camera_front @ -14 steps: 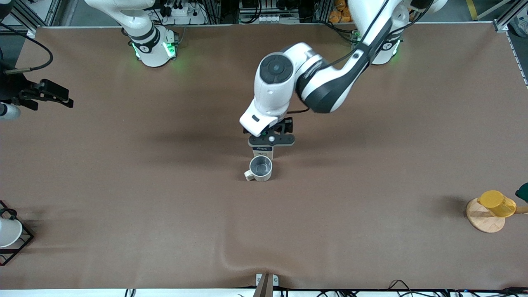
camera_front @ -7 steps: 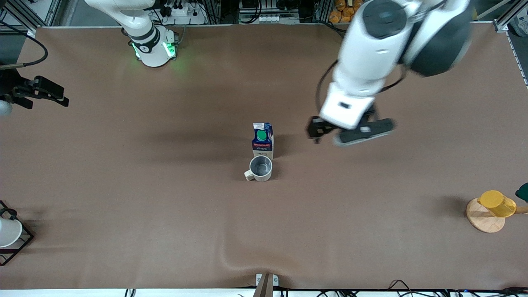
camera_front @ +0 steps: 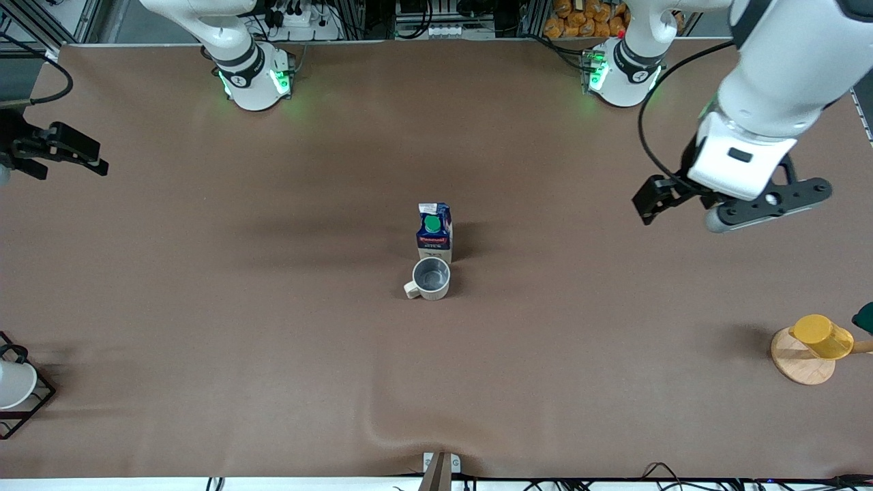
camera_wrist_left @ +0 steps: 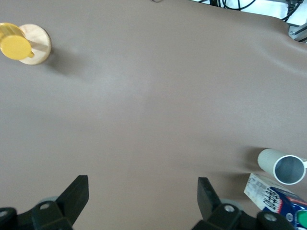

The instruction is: Place milk next to cup

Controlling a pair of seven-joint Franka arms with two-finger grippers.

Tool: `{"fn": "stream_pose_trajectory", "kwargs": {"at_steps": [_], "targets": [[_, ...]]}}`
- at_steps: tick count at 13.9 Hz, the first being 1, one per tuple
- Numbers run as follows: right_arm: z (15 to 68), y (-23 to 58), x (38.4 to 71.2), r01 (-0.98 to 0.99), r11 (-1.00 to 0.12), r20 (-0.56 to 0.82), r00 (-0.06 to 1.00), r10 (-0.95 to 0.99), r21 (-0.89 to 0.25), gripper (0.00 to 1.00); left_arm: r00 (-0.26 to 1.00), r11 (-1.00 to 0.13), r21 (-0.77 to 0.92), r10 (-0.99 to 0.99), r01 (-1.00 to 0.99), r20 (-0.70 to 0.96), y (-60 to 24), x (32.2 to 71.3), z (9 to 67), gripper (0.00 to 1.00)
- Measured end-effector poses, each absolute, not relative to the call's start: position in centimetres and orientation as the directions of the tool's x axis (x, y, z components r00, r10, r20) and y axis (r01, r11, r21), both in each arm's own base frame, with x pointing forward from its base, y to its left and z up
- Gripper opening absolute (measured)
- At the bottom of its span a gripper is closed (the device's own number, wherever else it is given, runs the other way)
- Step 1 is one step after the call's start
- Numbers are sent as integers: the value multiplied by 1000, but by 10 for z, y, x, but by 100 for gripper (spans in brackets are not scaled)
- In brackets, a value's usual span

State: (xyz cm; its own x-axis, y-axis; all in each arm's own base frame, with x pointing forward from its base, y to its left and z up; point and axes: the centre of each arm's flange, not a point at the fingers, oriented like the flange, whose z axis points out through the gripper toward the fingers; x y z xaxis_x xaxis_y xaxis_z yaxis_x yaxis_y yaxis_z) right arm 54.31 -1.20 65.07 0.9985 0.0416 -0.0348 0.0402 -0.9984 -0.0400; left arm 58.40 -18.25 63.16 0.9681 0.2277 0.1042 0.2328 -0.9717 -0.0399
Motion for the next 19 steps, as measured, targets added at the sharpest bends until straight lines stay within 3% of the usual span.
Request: {"fn": "stream_pose_trajectory", "kwargs": {"at_steps": [19], "targets": [[650,-18,543,61,-998,-46,997,60,7,100,999,-997,-65,40,42,31,-79,558,640,100]]}}
